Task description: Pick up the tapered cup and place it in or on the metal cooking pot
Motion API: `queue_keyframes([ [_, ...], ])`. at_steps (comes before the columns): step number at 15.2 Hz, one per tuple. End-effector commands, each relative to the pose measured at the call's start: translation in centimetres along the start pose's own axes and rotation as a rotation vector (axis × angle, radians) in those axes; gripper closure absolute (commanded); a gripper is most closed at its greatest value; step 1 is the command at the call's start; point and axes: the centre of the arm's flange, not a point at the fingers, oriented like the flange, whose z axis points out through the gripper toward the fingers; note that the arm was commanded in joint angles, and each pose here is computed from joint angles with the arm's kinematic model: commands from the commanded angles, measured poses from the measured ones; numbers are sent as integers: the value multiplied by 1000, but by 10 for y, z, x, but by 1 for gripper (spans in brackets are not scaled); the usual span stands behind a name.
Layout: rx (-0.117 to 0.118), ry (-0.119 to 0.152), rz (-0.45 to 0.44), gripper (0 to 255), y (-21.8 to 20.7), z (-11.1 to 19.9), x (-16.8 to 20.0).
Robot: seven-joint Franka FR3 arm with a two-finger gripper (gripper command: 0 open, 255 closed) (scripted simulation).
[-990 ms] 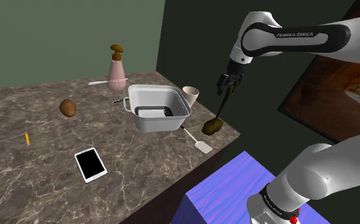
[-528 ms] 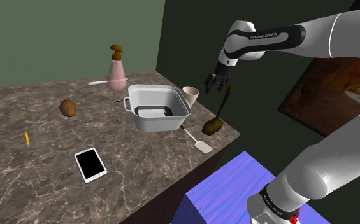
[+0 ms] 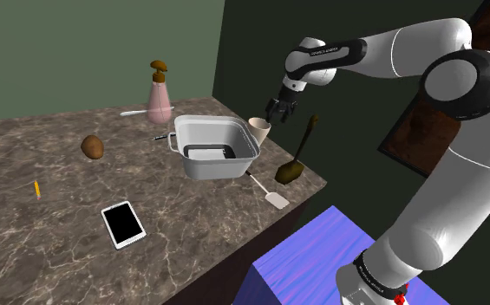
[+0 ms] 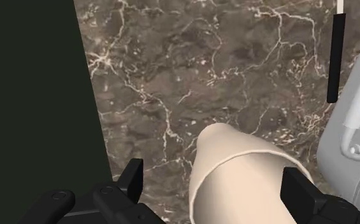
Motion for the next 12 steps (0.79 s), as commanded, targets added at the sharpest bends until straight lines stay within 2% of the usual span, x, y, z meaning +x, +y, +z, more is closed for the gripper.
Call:
queue_keyframes([
  [1,17,9,7,0,9,14,21],
  [3,29,15,12,0,14,22,36],
  [10,29,15,12,0,13,62,37],
  [12,29,15,12,0,13,62,37],
])
